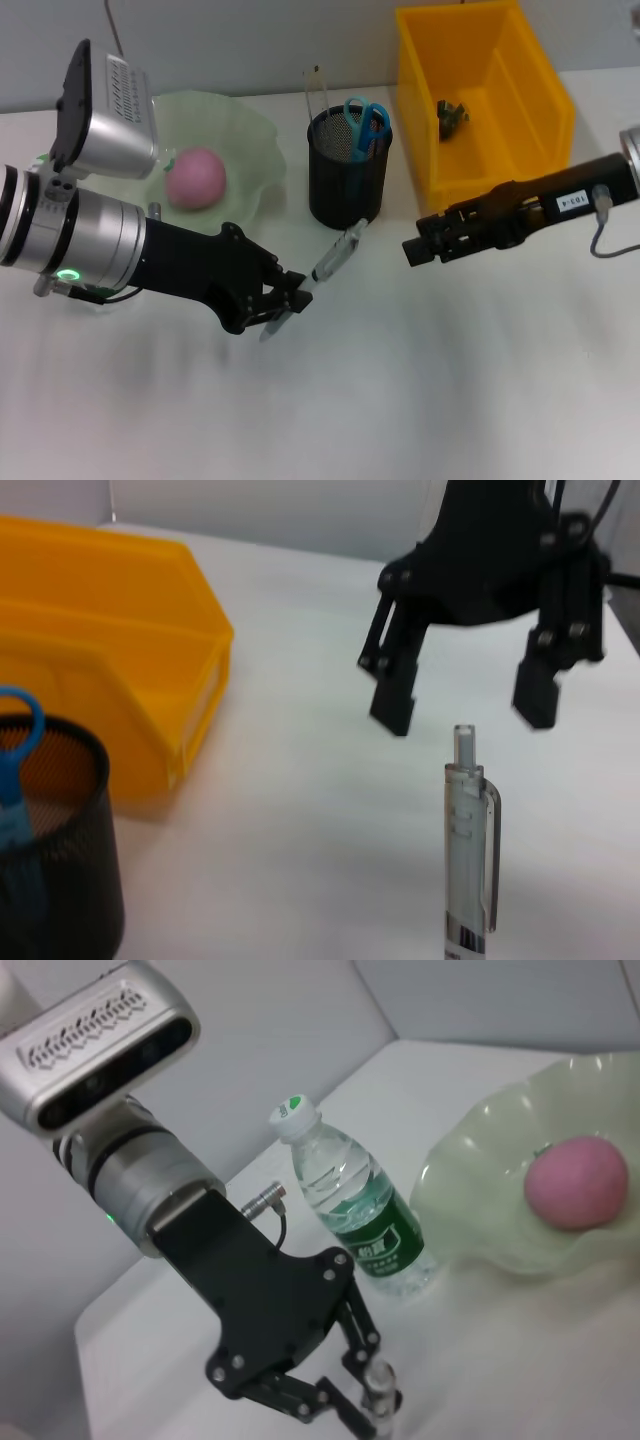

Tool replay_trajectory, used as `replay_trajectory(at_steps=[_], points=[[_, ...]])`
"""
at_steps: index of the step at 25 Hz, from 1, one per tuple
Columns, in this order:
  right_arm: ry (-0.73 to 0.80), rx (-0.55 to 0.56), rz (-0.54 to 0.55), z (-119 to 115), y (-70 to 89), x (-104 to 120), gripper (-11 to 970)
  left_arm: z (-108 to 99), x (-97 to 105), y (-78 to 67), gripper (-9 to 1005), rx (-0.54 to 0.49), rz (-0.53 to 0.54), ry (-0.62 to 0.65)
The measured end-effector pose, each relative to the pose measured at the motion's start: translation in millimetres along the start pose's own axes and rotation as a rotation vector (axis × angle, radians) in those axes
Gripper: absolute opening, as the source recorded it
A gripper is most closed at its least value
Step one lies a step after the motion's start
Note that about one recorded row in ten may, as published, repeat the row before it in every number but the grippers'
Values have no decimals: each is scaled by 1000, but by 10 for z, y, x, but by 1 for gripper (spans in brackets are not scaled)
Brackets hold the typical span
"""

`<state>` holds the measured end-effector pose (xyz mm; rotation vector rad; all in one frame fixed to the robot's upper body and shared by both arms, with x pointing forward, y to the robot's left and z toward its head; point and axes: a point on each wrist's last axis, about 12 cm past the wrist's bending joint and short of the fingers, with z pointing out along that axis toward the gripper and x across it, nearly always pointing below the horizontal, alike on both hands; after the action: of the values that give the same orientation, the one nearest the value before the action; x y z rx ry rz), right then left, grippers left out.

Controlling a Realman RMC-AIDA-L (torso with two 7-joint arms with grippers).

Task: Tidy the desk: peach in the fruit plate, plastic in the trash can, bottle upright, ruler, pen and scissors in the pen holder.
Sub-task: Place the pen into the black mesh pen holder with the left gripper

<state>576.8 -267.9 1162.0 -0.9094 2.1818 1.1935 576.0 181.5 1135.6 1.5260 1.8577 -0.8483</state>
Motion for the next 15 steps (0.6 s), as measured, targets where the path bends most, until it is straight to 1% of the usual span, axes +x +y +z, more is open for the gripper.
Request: replay_trajectory(at_steps=[1, 2, 3, 4, 5, 6, 7, 9, 10, 11, 15], points=[[34, -5, 51, 22, 24, -85, 702, -2, 6, 2, 164, -1, 0, 4], [34, -5, 51, 22, 24, -85, 702, -2, 11, 3, 164, -2, 0, 8], [54, -2, 78, 32, 32, -123, 702, -4, 23, 11, 165, -8, 1, 19], [101, 10, 138, 63, 50, -212, 702, -5, 33, 21, 165, -17, 3, 27], [101, 10, 138, 63, 50, -212, 702, -5, 33, 21, 166, -17, 3, 27], [144, 22, 192, 88, 73, -303, 702, -4, 40, 31, 166, -26, 4, 34], [144, 22, 192, 88, 73, -303, 702, 0, 45, 38, 167, -32, 6, 39], [186, 34, 252, 106, 110, -420, 702, 13, 51, 47, 168, -43, 15, 57], [186, 34, 252, 106, 110, -420, 702, 13, 51, 47, 168, -43, 15, 57], [201, 42, 281, 117, 125, -472, 702, 23, 53, 49, 169, -47, 19, 65], [200, 55, 311, 121, 131, -534, 702, 71, 45, 54, 171, -55, 35, 85]])
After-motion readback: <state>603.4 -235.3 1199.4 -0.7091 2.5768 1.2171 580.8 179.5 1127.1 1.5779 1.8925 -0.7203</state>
